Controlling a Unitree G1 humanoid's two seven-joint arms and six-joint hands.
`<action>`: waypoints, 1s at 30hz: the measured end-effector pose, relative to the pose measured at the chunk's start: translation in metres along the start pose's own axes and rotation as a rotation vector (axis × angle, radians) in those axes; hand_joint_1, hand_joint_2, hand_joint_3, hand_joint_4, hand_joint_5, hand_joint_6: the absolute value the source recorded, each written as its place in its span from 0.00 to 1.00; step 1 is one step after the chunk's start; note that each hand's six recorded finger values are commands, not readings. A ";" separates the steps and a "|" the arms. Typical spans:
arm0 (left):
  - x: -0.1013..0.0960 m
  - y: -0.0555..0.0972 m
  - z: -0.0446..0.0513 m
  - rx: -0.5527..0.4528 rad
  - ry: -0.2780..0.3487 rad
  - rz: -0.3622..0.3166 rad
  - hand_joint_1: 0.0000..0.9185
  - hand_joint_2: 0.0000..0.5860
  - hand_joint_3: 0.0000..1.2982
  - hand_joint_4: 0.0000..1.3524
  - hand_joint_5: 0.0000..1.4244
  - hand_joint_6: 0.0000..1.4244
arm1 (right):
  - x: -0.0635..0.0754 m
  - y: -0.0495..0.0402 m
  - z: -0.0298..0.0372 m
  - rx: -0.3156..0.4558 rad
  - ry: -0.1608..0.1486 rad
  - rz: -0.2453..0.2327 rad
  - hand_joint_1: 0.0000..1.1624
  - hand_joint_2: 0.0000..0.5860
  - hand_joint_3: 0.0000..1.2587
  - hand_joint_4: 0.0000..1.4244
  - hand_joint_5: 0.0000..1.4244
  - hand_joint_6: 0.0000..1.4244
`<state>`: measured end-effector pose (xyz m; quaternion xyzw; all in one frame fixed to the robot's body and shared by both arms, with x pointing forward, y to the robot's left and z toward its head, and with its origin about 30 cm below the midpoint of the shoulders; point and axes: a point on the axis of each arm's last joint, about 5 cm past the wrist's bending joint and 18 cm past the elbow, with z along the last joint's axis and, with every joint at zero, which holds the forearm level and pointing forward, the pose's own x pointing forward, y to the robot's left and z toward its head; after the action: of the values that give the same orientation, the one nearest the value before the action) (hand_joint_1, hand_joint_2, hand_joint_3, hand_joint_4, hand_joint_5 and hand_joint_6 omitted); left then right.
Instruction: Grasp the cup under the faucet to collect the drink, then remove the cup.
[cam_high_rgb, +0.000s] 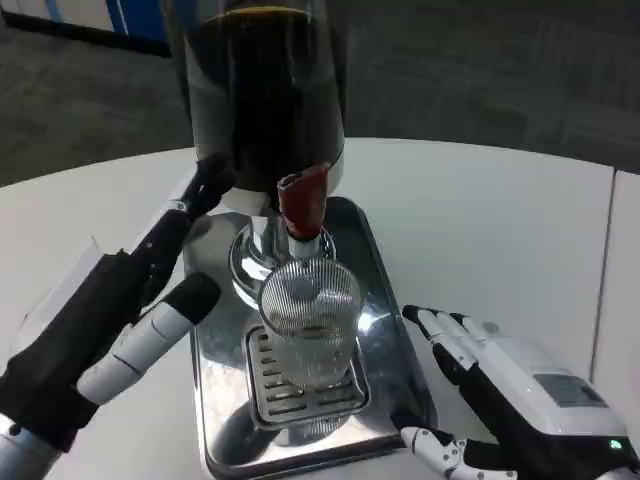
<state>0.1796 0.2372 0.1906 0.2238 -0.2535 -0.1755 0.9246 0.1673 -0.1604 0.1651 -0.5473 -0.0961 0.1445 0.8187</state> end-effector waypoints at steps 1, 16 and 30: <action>0.000 0.001 0.0015 -0.011 -0.007 -0.012 0.00 0.14 0.00 0.00 0.00 0.01 | 0.000 0.0002 0.0002 0.000 -0.001 0.001 0.24 0.72 0.00 0.00 0.00 0.00; 0.008 0.025 0.0183 -0.123 -0.080 -0.100 0.00 0.15 0.00 0.00 0.00 0.03 | 0.000 0.0014 0.0029 -0.015 -0.007 0.005 0.24 0.72 0.00 0.00 0.00 0.00; 0.017 0.043 0.0269 -0.160 -0.119 -0.111 0.00 0.15 0.01 0.00 0.02 0.04 | 0.000 0.0029 0.0054 -0.007 -0.009 0.002 0.24 0.72 0.00 0.00 0.00 0.00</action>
<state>0.1881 0.2573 0.2400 0.1521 -0.2804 -0.2590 0.9117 0.1655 -0.1546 0.1644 -0.5495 -0.0995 0.1474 0.8163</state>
